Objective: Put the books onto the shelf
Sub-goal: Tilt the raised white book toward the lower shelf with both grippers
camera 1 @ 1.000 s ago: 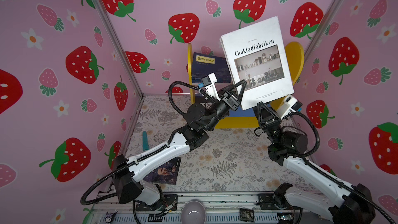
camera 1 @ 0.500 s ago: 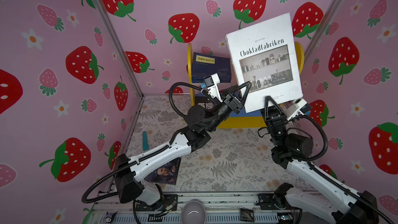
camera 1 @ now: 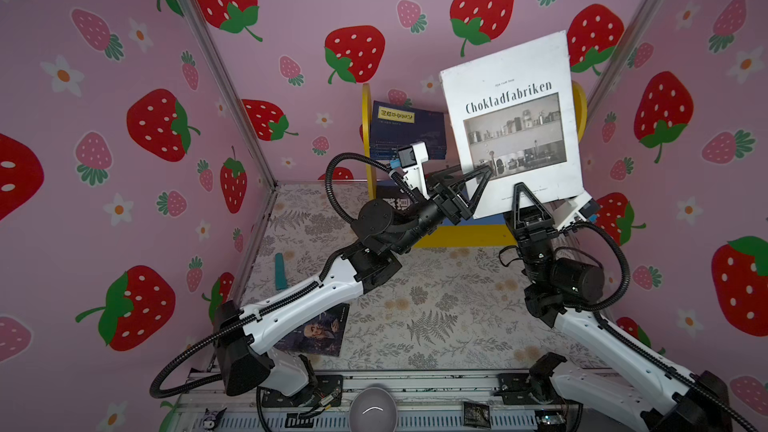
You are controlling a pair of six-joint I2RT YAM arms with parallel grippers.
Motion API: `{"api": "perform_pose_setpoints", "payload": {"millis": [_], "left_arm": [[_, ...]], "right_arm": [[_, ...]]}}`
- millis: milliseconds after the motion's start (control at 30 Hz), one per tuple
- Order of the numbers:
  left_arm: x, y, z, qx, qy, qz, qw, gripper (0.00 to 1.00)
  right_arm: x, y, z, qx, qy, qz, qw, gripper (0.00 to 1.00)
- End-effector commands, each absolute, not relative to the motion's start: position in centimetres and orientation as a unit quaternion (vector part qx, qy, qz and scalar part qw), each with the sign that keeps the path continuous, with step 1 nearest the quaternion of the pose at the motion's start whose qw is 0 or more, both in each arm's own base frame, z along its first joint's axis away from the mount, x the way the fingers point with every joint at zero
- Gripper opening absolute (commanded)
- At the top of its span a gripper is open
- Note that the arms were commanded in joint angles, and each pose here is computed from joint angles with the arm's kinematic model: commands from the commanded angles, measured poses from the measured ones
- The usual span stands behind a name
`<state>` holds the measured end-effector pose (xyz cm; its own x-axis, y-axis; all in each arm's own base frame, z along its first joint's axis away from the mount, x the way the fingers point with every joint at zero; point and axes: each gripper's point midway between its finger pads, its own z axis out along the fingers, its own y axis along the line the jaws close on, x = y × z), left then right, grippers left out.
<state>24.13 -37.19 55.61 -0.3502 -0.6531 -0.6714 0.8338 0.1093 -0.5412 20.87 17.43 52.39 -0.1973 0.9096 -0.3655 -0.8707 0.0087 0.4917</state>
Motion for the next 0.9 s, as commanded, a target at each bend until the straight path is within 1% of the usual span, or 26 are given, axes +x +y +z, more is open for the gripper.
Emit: {"api": "perform_pose_setpoints", "payload": {"millis": [0,100,167,267,333,467,567,667,867], "left_arm": [[22.5,-33.6,58.7,0.104,0.474,-0.635,0.601,0.87],[23.6,-30.4,57.5,0.095,0.557,-0.544,0.621,0.94],[24.3,-27.4,56.6,0.094,0.608,-0.480,0.625,0.97],[24.3,-23.8,55.5,0.109,0.651,-0.438,0.610,0.99],[23.8,-22.0,55.2,0.125,0.662,-0.426,0.604,0.99],[22.8,-20.3,55.3,0.167,0.669,-0.428,0.585,0.99],[22.9,-20.2,56.0,0.184,0.652,-0.463,0.571,0.99],[22.6,-21.7,56.3,0.216,0.629,-0.524,0.532,0.99],[21.5,-23.5,56.7,0.272,0.583,-0.581,0.498,0.99]], "right_arm": [[19.3,14.8,54.2,0.031,0.300,0.693,0.655,0.38],[18.7,13.5,55.1,0.013,0.323,0.664,0.675,0.38],[18.0,13.6,56.0,-0.022,0.355,0.640,0.682,0.38],[17.2,15.2,56.9,-0.093,0.423,0.605,0.668,0.37],[16.1,16.9,56.7,-0.146,0.453,0.610,0.633,0.34],[13.6,18.5,57.0,-0.217,0.467,0.636,0.574,0.33],[12.8,18.5,57.6,-0.228,0.471,0.636,0.567,0.33],[12.3,18.6,58.2,-0.237,0.469,0.637,0.564,0.34],[12.7,19.0,58.3,-0.240,0.476,0.644,0.549,0.34]]}}
